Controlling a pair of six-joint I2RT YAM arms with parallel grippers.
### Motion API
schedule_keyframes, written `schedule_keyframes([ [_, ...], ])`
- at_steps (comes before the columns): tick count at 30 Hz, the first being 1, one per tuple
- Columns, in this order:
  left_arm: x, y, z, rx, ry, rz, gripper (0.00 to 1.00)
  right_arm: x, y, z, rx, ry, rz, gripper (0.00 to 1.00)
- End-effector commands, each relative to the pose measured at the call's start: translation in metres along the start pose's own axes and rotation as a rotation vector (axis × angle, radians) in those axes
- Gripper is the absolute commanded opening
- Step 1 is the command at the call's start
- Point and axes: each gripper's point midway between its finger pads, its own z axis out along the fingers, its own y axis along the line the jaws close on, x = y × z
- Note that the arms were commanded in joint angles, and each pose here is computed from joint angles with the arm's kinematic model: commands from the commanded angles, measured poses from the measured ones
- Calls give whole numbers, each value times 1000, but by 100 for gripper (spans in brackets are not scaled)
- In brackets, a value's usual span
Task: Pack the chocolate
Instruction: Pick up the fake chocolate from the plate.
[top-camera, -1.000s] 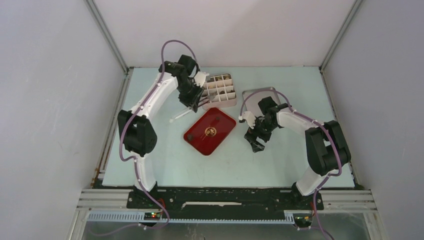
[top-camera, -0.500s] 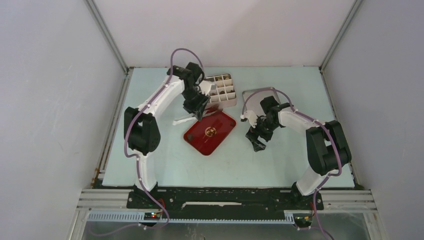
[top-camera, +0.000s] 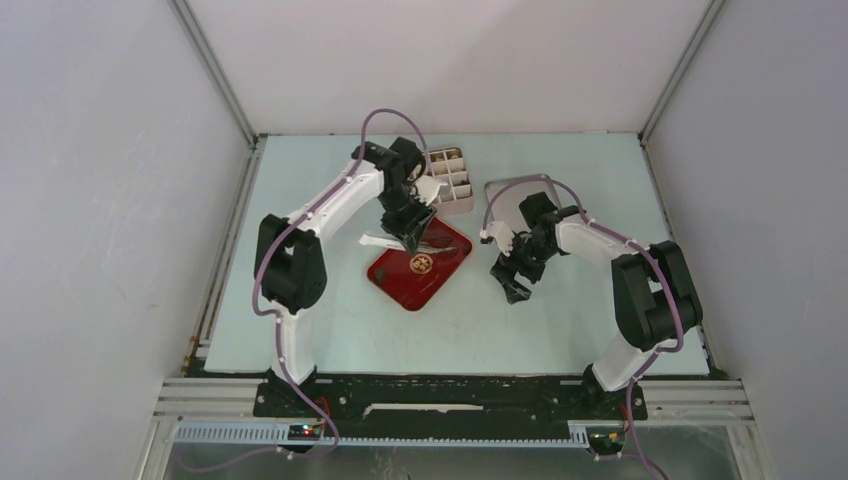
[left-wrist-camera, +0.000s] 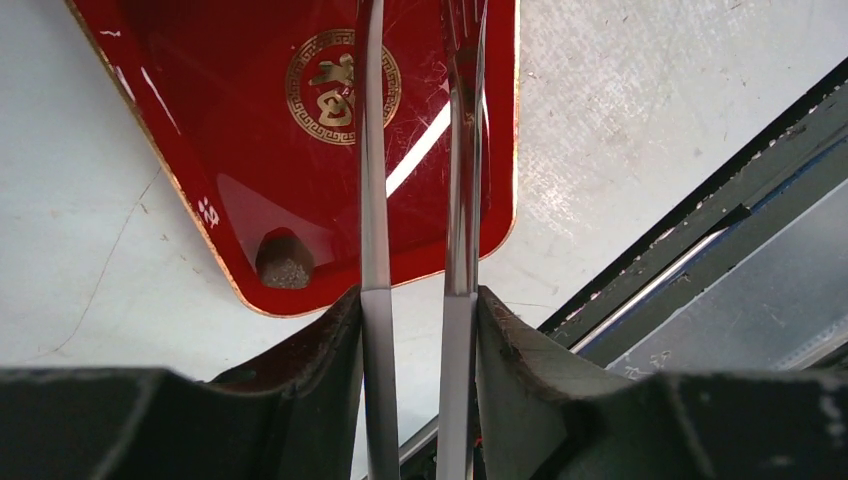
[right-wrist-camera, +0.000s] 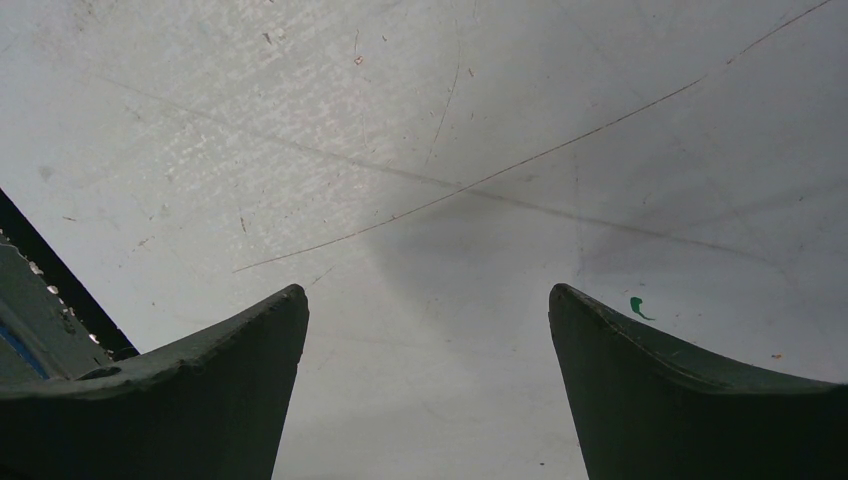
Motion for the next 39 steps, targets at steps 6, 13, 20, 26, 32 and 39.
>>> schedule_keyframes([
  [6, -23, -10, 9, 29, -21, 14, 45, -14, -6, -10, 27, -34, -32, 93],
  [13, -31, -15, 17, 59, -11, 1, 45, -14, -6, -12, 28, -36, -28, 93],
  [20, -30, -18, 18, 78, -2, -3, 45, -14, -6, -11, 26, -35, -27, 93],
  [26, -34, -25, 21, 118, -9, -20, 45, -14, -6, -11, 26, -36, -28, 93],
  [32, -36, -21, 31, 114, -14, -52, 38, -14, -7, -11, 28, -36, -26, 93],
  [39, -31, -22, 30, 99, -37, -64, 18, -14, -7, -11, 28, -35, -26, 93],
])
